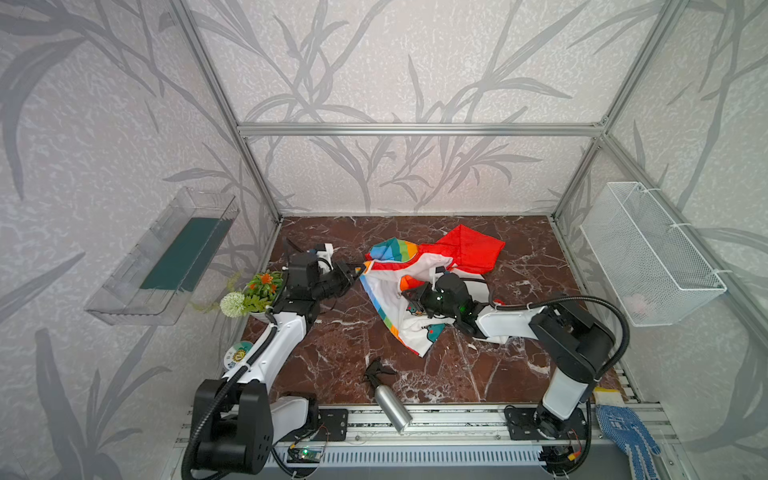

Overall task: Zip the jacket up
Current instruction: 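Grasp the pull ring with the right gripper and lift while the left lifts its edge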

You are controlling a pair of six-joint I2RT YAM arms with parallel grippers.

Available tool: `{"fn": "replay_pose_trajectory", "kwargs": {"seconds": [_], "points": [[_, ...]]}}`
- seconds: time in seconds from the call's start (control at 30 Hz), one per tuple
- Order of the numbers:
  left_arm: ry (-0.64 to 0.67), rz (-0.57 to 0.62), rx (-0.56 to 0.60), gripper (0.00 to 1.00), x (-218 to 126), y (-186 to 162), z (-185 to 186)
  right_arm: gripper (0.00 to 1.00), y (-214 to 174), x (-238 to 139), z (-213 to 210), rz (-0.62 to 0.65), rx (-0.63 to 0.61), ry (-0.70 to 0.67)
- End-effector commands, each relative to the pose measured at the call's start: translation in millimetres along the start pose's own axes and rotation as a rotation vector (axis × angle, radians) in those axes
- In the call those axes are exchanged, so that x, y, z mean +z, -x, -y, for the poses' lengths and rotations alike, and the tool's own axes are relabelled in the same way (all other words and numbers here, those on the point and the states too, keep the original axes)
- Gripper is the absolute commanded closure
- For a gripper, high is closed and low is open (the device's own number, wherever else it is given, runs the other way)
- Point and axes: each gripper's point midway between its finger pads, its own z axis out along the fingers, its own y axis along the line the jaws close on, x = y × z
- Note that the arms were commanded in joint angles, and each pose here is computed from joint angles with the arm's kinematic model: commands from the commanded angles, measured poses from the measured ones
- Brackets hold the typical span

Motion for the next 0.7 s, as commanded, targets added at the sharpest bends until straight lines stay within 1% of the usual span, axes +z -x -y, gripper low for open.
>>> {"fn": "replay_pose_trajectory", "kwargs": {"seconds": [0.0, 0.03, 0.07, 0.1, 0.13, 0.2, 0.3, 0.33, 0.37, 0.47, 0.53, 0.6, 0.67], "points": [[-0.132, 0.069, 0.106, 1.00, -20, 36, 82, 1.00, 46, -56, -147, 0.188, -0.029, 0.493], [-0.148, 0.075, 0.122, 1.00, -22, 43, 96, 1.00, 59, -73, -167, 0.246, 0.005, 0.579], [-0.162, 0.084, 0.137, 1.00, -23, 51, 109, 1.00, 75, -94, -179, 0.318, 0.069, 0.655], [-0.179, 0.091, 0.150, 1.00, -25, 58, 122, 1.00, 87, -111, -181, 0.386, 0.146, 0.704], [-0.189, 0.098, 0.159, 1.00, -26, 63, 131, 1.00, 97, -121, -169, 0.439, 0.257, 0.709], [-0.193, 0.105, 0.167, 1.00, -26, 69, 138, 1.00, 95, -125, -142, 0.474, 0.415, 0.668], [-0.183, 0.099, 0.165, 1.00, -24, 69, 138, 1.00, 69, -119, -124, 0.423, 0.515, 0.600], [-0.174, 0.094, 0.162, 1.00, -22, 67, 134, 1.00, 61, -117, -123, 0.412, 0.542, 0.599], [-0.167, 0.092, 0.160, 1.00, -22, 64, 131, 1.00, 59, -118, -126, 0.401, 0.555, 0.618], [-0.143, 0.080, 0.149, 1.00, -17, 56, 120, 1.00, 62, -124, -151, 0.384, 0.602, 0.749], [-0.135, 0.069, 0.149, 1.00, -14, 53, 116, 1.00, 67, -129, -162, 0.418, 0.645, 0.799], [-0.135, 0.067, 0.152, 1.00, -13, 53, 118, 1.00, 78, -135, -168, 0.479, 0.659, 0.825], [-0.146, 0.071, 0.162, 1.00, -14, 56, 126, 1.00, 89, -139, -176, 0.509, 0.644, 0.857]]}}
